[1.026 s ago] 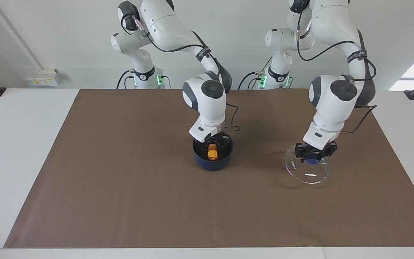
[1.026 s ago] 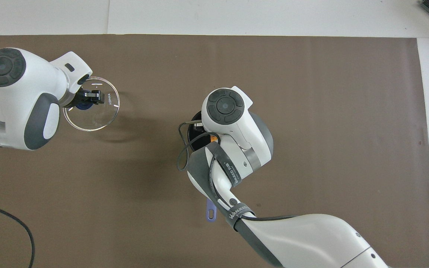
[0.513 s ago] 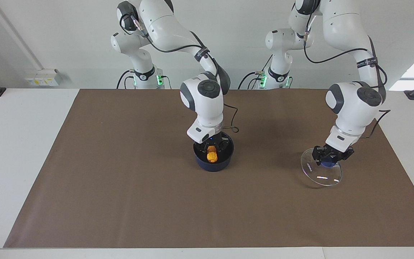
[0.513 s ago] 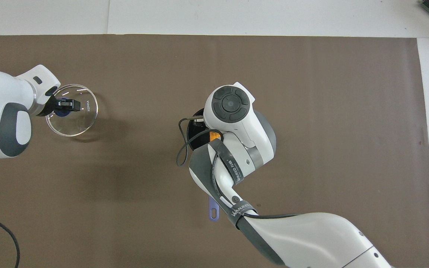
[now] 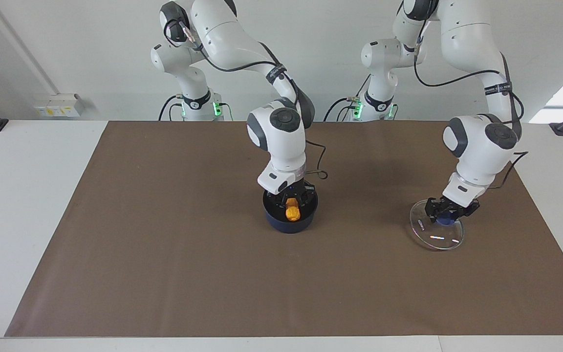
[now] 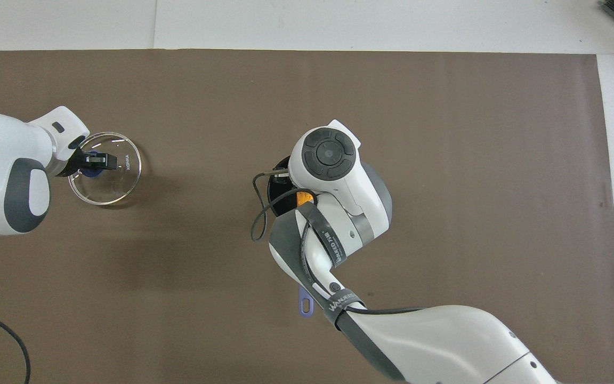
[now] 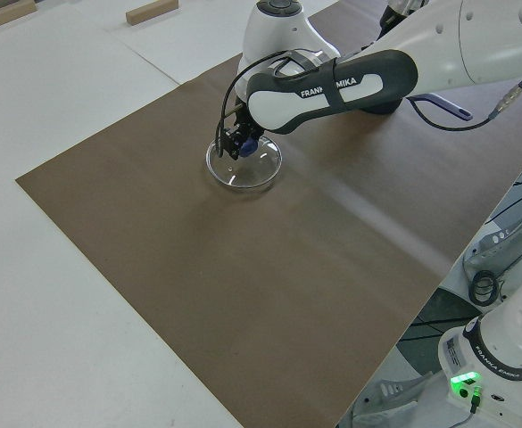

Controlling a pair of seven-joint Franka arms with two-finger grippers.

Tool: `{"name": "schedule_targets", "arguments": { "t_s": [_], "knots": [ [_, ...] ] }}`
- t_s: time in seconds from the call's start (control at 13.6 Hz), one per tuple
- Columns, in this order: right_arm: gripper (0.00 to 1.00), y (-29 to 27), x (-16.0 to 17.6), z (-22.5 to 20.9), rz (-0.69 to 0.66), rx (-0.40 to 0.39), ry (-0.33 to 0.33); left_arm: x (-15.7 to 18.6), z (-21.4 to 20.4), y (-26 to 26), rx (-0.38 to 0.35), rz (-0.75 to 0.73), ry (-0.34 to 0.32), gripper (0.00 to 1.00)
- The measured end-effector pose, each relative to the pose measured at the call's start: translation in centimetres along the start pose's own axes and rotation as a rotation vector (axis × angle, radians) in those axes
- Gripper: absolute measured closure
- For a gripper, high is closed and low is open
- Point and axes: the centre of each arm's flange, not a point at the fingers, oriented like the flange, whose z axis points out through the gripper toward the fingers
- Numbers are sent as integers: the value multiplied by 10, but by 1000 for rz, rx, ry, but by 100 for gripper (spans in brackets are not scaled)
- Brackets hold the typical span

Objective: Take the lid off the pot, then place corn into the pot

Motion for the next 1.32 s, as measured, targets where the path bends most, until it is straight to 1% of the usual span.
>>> {"name": "schedule_targets", "arguments": {
  "t_s": [0.07, 0.22, 0.37, 0.44, 0.51, 0.59, 0.66, 0.73, 0.88, 0.95, 1.17, 1.32],
  "knots": [
    [48, 0, -1, 1, -6, -1, -2, -2, 4, 0, 0, 0, 9, 41],
    [27, 1, 0, 1, -12, -1, -2, -9, 13, 3, -1, 4, 8, 41],
    [2, 0, 0, -1, -14, 1, 2, -10, 13, 5, -2, 7, 10, 41],
    [0, 0, 1, -6, -13, 5, 9, -10, 13, 5, -2, 7, 9, 41],
    [0, 1, 4, -17, -11, 13, 23, -11, 13, 6, -2, 8, 9, 40],
    [0, 4, 7, -33, -5, 21, 40, -12, 13, 6, -3, 9, 7, 33],
    [0, 12, 11, -54, 8, 26, 53, -12, 13, 7, -2, 9, 8, 33],
    [0, 28, 16, -81, 30, 28, 59, -12, 12, 7, -2, 10, 9, 28],
    [0, 78, 26, -134, 65, 22, 59, -10, 9, 7, -2, 12, 19, 4],
    [0, 103, 30, -156, 74, 18, 57, -7, 4, 8, -1, 16, 30, 0],
    [0, 171, 28, -207, 88, 0, 30, 11, -31, 18, -3, 36, 59, 0],
    [0, 219, 23, -233, 100, -13, 1, 24, -80, 25, -2, 48, 50, 0]
  ]
}}
